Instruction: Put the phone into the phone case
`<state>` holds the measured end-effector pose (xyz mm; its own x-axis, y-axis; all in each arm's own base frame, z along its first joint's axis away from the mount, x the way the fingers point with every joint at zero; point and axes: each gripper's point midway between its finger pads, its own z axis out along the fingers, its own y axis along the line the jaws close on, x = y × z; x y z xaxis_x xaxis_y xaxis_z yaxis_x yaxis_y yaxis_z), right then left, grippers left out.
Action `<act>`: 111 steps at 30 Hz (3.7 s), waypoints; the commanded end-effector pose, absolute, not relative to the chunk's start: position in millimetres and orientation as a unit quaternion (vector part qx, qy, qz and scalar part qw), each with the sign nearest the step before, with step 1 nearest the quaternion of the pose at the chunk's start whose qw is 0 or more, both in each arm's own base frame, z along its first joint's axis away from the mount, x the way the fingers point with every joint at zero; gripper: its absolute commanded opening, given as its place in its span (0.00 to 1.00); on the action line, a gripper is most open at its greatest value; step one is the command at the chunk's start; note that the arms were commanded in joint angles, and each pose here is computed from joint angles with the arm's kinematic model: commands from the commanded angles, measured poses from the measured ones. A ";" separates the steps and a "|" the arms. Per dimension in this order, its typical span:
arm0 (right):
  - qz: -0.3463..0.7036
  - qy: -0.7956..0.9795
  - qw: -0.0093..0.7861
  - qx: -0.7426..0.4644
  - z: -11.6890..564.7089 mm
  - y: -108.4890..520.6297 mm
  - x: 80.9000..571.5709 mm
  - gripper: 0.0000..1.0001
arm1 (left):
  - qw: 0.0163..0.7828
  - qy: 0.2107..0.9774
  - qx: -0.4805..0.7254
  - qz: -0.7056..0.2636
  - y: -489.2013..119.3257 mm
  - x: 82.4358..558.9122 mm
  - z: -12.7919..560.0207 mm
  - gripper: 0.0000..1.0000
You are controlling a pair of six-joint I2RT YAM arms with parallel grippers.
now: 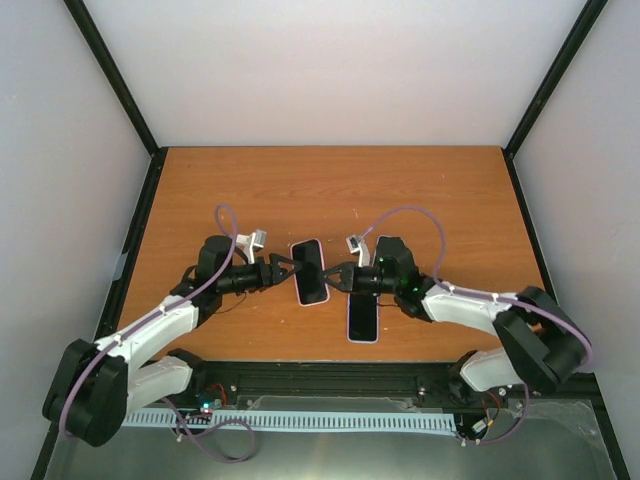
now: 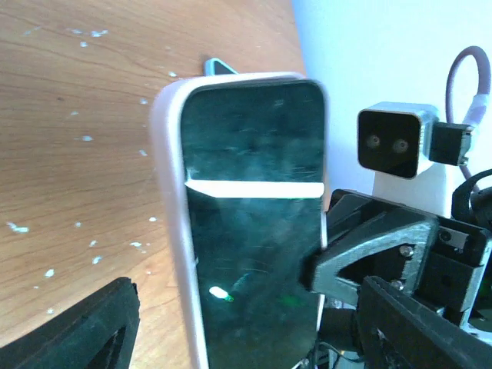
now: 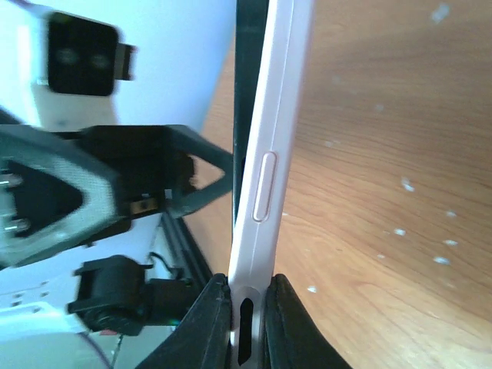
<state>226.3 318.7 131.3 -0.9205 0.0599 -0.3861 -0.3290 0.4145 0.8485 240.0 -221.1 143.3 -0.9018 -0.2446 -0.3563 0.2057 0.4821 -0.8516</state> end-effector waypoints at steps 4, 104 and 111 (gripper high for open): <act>0.620 0.707 0.297 -0.162 230.5 313.5 207.0 0.05 | 0.254 0.778 0.060 -0.571 -234.6 233.2 200.8 0.71; 0.591 0.722 0.311 -0.178 260.9 283.6 180.5 0.64 | 0.284 0.699 0.226 -0.616 -263.9 206.9 264.8 0.00; 0.610 0.728 0.271 -0.156 235.2 284.3 173.4 0.80 | 0.321 0.678 0.195 -0.632 -260.7 215.1 286.1 0.00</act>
